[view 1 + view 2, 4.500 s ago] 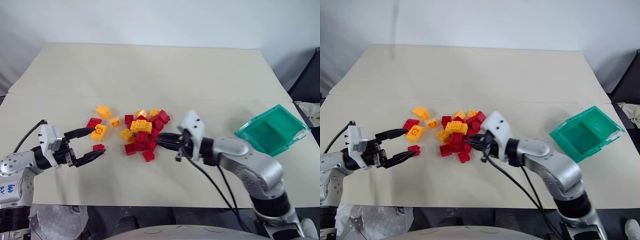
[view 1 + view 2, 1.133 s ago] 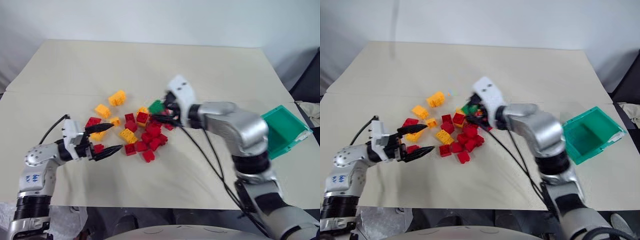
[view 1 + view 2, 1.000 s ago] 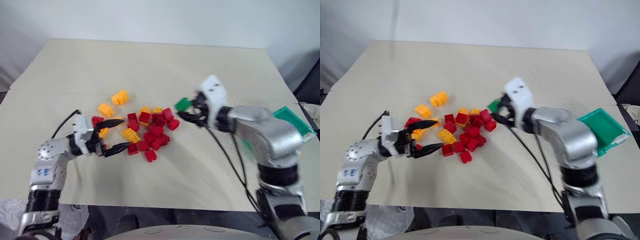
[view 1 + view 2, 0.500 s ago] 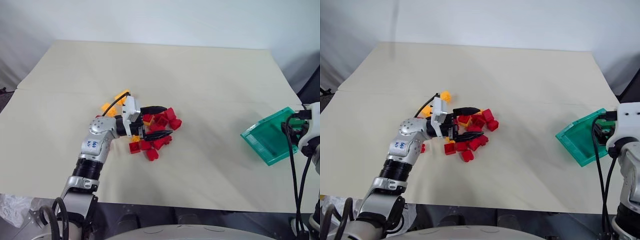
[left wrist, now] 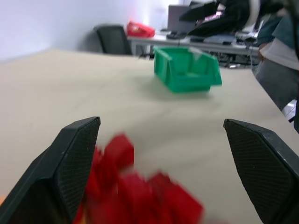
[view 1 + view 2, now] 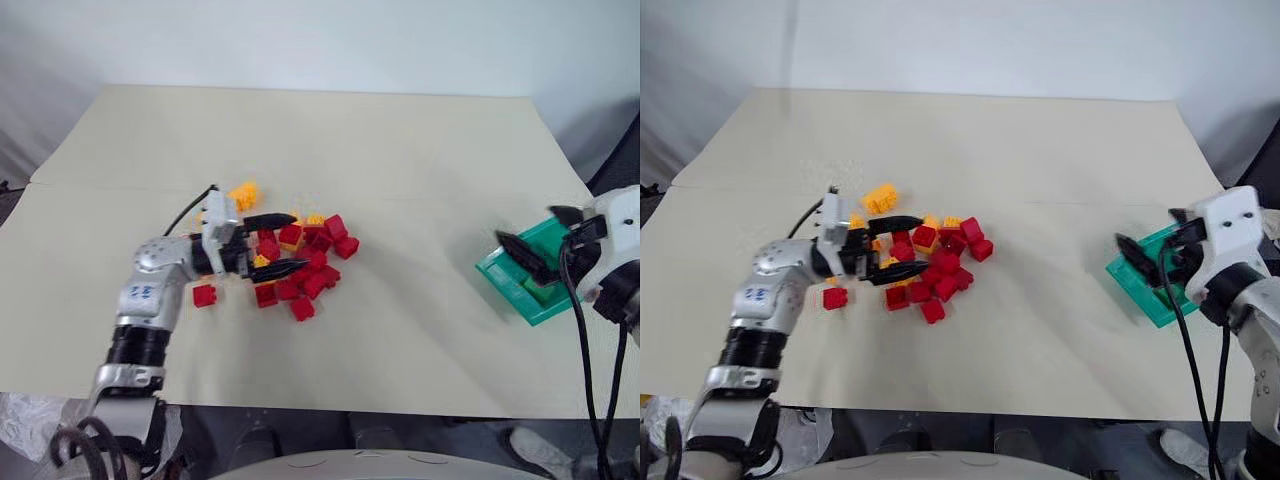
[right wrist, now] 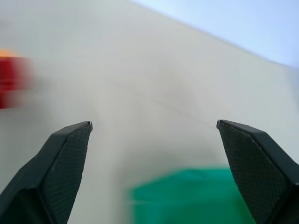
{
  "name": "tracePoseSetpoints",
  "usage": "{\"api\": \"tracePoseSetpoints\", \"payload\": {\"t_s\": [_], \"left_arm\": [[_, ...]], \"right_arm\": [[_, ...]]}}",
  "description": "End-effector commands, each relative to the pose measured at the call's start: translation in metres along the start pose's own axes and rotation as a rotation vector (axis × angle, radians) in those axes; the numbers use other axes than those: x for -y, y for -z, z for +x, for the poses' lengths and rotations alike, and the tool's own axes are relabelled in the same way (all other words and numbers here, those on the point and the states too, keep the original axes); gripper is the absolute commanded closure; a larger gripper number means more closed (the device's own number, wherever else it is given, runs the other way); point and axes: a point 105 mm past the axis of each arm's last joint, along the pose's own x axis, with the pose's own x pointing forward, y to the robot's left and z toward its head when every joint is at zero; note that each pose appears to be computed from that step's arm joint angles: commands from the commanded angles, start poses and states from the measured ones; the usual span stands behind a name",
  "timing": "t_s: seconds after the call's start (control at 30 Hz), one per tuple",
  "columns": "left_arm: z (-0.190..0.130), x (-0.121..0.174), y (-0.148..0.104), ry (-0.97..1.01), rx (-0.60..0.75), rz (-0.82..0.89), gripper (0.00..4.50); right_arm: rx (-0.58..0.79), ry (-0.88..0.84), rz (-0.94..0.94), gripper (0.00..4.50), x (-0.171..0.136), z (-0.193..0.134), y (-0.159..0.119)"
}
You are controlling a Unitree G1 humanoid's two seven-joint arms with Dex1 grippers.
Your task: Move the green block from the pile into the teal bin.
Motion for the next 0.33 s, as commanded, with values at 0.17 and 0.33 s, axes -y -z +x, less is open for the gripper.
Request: {"api": "tracePoseSetpoints", "payload": {"t_s": [0.17, 0.33], "left_arm": [[-0.089, 0.002, 0.003, -0.196, -0.137, -0.020, 0.00], [-0.118, -0.003, 0.003, -0.355, -0.165, 0.023, 0.00]], "right_arm": [[-0.091, -0.509, -0.120, 0.02, -0.041, 0.008, 0.025], [-0.080, -0.550, -0.115, 0.02, -0.037, 0.024, 0.037]]}}
